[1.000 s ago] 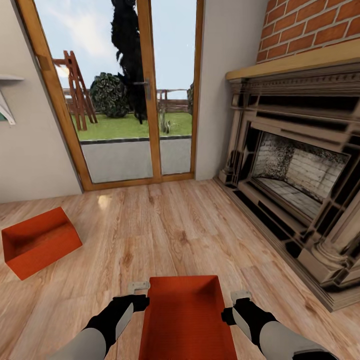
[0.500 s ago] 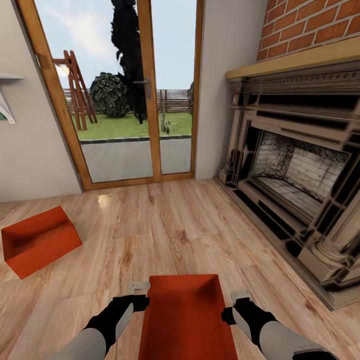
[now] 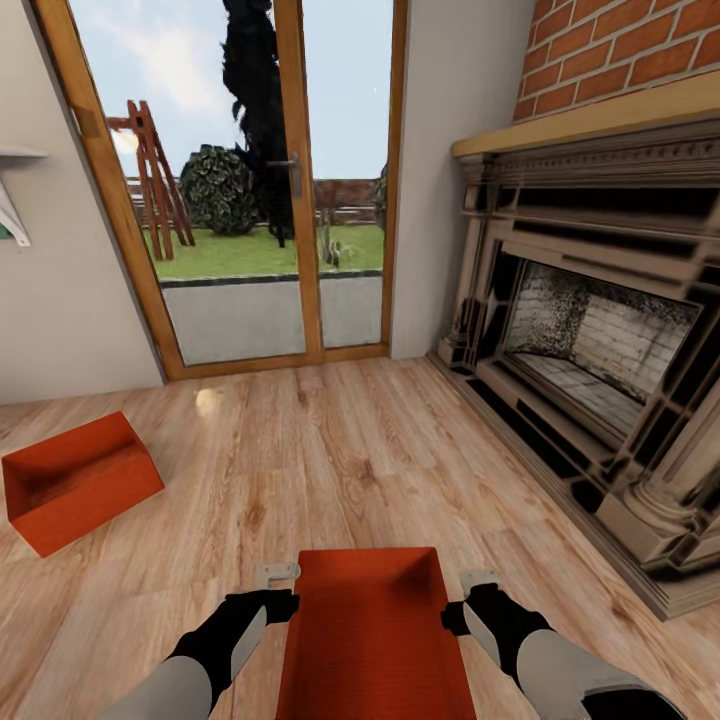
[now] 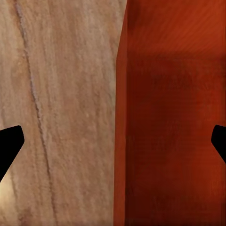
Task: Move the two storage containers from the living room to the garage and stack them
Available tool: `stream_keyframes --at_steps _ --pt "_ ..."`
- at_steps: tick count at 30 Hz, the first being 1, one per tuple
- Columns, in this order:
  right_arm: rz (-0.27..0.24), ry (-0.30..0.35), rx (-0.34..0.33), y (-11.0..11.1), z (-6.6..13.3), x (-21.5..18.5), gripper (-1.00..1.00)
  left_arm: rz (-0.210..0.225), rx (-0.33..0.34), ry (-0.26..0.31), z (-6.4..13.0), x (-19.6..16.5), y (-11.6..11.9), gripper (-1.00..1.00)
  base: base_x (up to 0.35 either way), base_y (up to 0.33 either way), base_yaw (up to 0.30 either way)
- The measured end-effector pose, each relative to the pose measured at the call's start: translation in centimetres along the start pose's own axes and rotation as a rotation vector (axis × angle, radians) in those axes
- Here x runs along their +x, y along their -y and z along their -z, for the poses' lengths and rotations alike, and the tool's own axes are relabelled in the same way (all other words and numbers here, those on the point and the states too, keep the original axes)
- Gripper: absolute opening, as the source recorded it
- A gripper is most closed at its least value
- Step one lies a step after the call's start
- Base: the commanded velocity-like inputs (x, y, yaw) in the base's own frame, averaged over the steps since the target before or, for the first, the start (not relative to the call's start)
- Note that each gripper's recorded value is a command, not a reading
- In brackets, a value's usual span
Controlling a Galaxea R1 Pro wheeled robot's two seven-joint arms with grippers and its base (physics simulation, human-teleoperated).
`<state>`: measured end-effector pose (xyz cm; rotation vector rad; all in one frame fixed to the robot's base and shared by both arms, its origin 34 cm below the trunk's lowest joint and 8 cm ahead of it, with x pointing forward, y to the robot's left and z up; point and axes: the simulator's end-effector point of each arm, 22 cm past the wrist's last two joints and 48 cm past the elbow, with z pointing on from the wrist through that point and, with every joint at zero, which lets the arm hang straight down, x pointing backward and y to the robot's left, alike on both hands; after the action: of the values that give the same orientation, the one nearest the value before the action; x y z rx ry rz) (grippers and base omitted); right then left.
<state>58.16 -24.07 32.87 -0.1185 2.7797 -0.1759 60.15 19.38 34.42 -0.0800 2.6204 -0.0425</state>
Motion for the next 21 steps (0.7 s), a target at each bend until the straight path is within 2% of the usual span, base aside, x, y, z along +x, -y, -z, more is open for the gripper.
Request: stream_keyframes --at_steps 7,18,21 --pt "-0.001 0.002 -0.001 -0.3 -1.3 0.7 1.00 0.000 0.000 0.000 -1.2 1.1 -0.1 1.00 0.000 0.000 0.000" --pt "0.000 0.002 -0.001 -0.3 -1.3 0.7 1.00 0.000 0.001 0.001 -1.2 1.1 0.0 1.00 0.000 0.000 0.000" --pt "0.000 0.002 -0.001 -0.4 -1.8 1.1 1.00 0.000 0.000 0.001 -1.6 1.5 -0.1 1.00 0.000 0.000 0.000"
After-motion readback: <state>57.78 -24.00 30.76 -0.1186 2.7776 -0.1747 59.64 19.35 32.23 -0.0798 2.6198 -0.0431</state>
